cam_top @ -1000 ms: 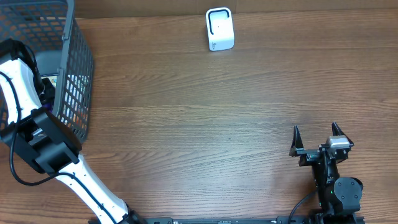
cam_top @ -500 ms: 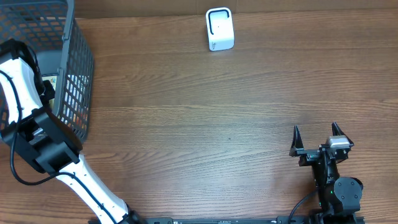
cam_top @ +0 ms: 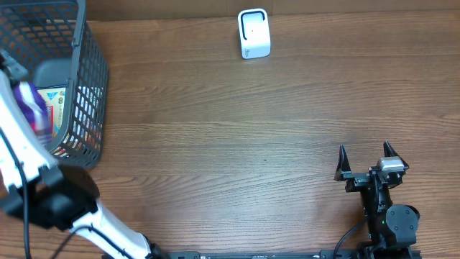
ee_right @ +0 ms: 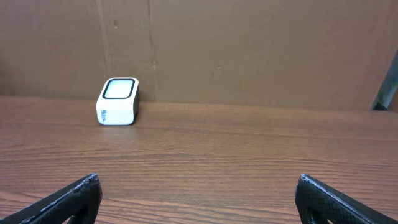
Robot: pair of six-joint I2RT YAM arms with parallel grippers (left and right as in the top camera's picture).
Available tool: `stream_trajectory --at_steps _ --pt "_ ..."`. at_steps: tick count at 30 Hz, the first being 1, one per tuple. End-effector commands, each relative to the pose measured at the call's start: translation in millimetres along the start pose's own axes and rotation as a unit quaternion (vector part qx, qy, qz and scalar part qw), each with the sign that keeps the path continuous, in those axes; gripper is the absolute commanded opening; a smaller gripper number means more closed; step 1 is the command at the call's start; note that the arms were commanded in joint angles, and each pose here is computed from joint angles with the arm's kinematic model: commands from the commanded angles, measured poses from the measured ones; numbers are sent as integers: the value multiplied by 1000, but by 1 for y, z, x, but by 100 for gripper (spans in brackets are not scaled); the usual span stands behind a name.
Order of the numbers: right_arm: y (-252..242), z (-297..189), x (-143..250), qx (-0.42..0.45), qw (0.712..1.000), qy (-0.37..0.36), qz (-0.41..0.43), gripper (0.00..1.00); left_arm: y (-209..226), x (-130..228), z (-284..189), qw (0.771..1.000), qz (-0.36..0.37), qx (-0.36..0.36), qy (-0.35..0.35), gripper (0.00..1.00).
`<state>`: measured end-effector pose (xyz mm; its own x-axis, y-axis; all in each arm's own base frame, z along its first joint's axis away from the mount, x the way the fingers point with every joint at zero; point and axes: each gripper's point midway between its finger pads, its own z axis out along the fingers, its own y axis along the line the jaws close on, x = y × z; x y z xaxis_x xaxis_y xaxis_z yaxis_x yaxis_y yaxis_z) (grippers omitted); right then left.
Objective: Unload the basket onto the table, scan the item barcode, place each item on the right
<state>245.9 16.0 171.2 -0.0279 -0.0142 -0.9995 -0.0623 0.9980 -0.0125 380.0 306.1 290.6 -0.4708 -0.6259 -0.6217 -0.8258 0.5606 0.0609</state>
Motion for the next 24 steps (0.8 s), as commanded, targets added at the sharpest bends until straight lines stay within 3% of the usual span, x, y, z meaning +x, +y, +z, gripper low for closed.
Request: stream_trajectory --at_steps 1,7,8,9,11,13,14,24 --pt "0 0 1 0 1000 -3 2 100 -11 -22 -63 993 -35 93 -57 4" --pt "0 0 1 0 1000 -3 2 100 -3 -24 -80 993 -39 87 -71 4" --pt "0 0 1 0 1000 -3 2 100 0 -22 -76 994 -38 77 -67 11" --pt "0 0 1 0 1000 -3 2 100 2 -19 -71 995 -37 66 -60 21" --pt "0 0 1 0 1000 -3 2 100 3 -13 -59 997 -32 53 -44 52" --pt "0 0 1 0 1000 -3 2 100 1 -6 -46 998 -28 46 -26 93" --pt "0 0 1 0 1000 -3 2 100 0 -4 -39 999 -25 44 -18 100" --pt "0 0 1 0 1000 -3 2 100 -20 47 53 994 7 20 112 100"
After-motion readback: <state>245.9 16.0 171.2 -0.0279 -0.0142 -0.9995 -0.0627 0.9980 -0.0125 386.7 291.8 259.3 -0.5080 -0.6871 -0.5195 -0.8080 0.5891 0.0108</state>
